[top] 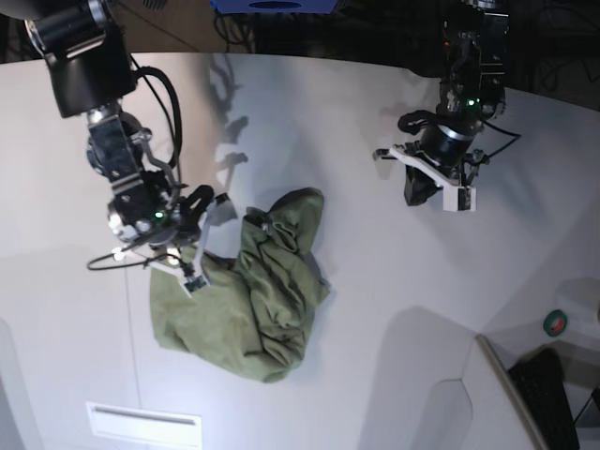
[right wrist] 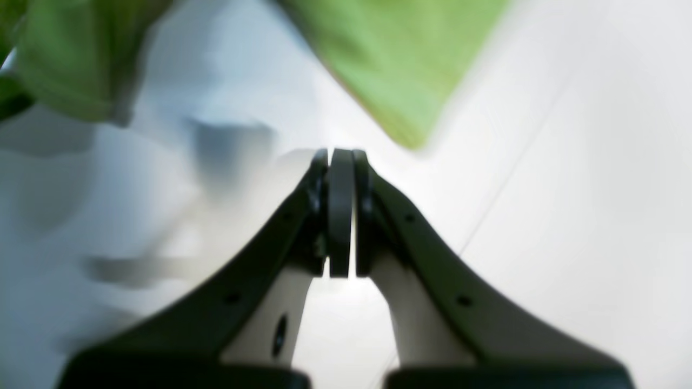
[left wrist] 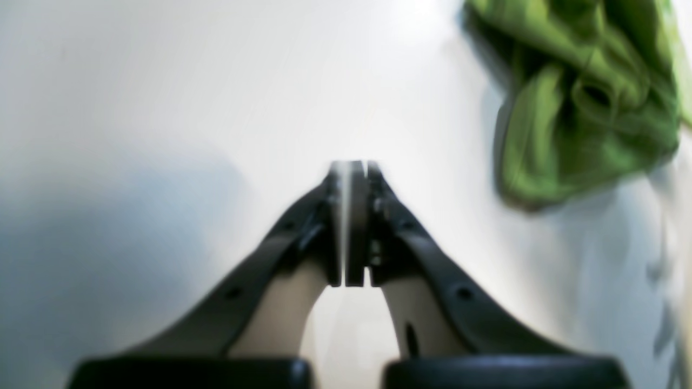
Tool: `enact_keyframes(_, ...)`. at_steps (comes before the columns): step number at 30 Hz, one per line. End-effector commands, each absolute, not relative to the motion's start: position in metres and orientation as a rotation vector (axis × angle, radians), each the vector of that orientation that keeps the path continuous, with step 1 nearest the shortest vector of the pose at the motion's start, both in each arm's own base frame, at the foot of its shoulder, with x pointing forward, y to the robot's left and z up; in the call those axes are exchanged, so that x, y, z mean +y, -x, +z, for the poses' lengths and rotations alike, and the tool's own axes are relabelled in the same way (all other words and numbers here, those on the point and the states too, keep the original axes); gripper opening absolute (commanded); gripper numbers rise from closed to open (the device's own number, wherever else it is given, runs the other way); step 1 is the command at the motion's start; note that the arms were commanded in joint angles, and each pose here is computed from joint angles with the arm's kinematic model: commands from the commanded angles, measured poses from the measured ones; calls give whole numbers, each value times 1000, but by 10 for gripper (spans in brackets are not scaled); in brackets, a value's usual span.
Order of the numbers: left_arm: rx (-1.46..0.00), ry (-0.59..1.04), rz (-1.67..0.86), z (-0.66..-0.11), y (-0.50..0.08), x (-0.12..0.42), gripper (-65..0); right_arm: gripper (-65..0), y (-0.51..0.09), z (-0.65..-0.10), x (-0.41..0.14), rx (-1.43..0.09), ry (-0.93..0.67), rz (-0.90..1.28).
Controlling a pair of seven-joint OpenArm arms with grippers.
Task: Layout the t-shirt on the table in an organized manner, then fold the t-shirt properly
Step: 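Lower the right gripper onto the crumpled green t-shirt and grasp fabric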
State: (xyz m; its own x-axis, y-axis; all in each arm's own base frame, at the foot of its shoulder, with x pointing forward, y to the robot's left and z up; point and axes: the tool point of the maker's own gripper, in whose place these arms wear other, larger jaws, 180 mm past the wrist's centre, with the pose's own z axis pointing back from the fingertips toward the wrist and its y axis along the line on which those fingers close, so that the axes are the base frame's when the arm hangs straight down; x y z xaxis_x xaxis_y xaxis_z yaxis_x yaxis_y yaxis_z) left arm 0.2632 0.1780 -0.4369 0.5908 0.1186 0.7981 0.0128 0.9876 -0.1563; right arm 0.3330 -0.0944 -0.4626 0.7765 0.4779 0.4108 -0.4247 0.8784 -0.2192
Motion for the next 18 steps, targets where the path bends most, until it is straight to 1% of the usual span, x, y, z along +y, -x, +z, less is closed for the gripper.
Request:
enact_keyframes(1,-982,132,67,-426,-270,187,-650,-650,-351,-454,-97,-529,172,512)
enact_keyframes(4,-967,123,59,-429,-263,191,-650,-650,-365,-456,-93,-628,295,520)
enact_keyframes(6,-953,120,58,-432,-258,193,-650,-650,-369,-454,-91,-659,362,546)
enact_keyframes(9,-948,121,56,-433,-254,192,-650,-650,-366,-454,-81,-637,358,572)
enact_keyframes(10,-950,121,55,-432,-254,192,-650,-614,-362,-456,-76,-615,347,591)
enact_keyframes(11,-953,121,54,-431,-255,191,-650,-507,-359,-459,-72,-594,333,620)
enact_keyframes(13,-954,122,54,-431,-255,191,-650,-323,-355,-463,-65,-573,298,680)
enact_keyframes(14,-955,123,54,-430,-255,191,-650,-263,-355,-463,-61,-580,282,698)
enact_keyframes(15,-957,127,56,-430,-255,189,-650,-215,-356,-463,-59,-598,274,700)
enact_keyframes(16,-957,130,55,-430,-256,188,-650,-189,-356,-463,-57,-616,267,698)
enact_keyframes(18,-956,132,51,-430,-257,186,-650,-182,-359,-461,-55,-641,261,699)
